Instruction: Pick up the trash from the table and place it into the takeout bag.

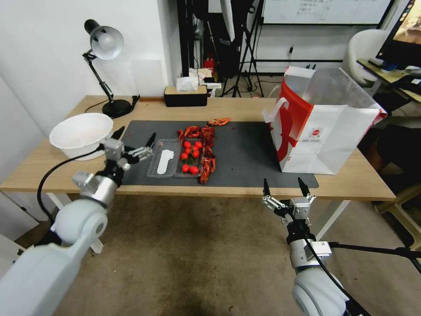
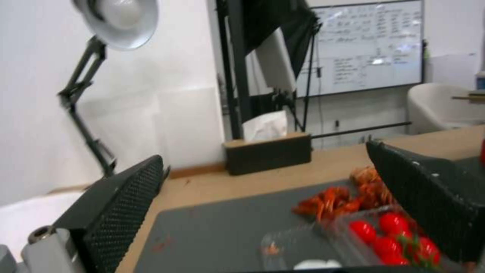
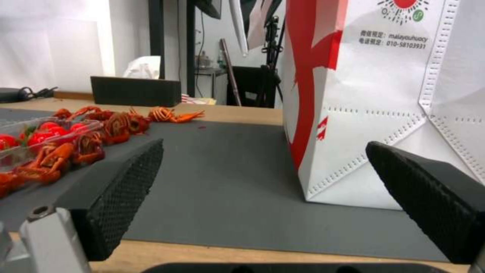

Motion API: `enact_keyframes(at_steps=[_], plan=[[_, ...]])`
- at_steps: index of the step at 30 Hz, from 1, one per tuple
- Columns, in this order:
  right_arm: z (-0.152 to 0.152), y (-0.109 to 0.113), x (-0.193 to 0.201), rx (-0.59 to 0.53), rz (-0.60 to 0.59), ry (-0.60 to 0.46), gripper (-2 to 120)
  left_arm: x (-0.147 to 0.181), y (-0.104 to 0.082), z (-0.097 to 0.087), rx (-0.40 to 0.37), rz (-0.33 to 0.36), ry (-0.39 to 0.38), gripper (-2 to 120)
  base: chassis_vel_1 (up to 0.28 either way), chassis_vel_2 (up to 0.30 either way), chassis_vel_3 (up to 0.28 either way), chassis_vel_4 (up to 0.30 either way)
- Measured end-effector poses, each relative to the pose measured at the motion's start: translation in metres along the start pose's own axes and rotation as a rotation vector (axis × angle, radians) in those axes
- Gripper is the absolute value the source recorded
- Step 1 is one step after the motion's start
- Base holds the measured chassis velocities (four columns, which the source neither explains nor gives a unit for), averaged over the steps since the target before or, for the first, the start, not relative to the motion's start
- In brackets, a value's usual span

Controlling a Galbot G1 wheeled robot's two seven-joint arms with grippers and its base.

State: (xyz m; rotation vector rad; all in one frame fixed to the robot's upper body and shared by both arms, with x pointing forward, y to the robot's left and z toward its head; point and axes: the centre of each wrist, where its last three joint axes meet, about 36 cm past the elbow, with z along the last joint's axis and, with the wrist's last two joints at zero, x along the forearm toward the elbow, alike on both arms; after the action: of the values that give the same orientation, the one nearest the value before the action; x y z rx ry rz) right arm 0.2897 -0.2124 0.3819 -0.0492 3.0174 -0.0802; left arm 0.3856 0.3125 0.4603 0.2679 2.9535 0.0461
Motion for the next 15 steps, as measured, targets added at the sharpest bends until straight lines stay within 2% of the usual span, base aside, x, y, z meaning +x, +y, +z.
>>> enact_keyframes(at_steps=[5, 15], plan=[[0.002, 0.002, 0.007, 0.0, 0.007, 0.002, 100, 0.025, 0.002, 0.012, -0.016, -0.061, 0.005, 100, 0.0, 0.0, 0.0, 0.0], [0.003, 0.003, 0.012, -0.001, 0.015, 0.004, 100, 0.049, 0.002, 0.022, -0.015, -0.1, 0.034, 100, 0.0, 0.0, 0.0, 0.0]])
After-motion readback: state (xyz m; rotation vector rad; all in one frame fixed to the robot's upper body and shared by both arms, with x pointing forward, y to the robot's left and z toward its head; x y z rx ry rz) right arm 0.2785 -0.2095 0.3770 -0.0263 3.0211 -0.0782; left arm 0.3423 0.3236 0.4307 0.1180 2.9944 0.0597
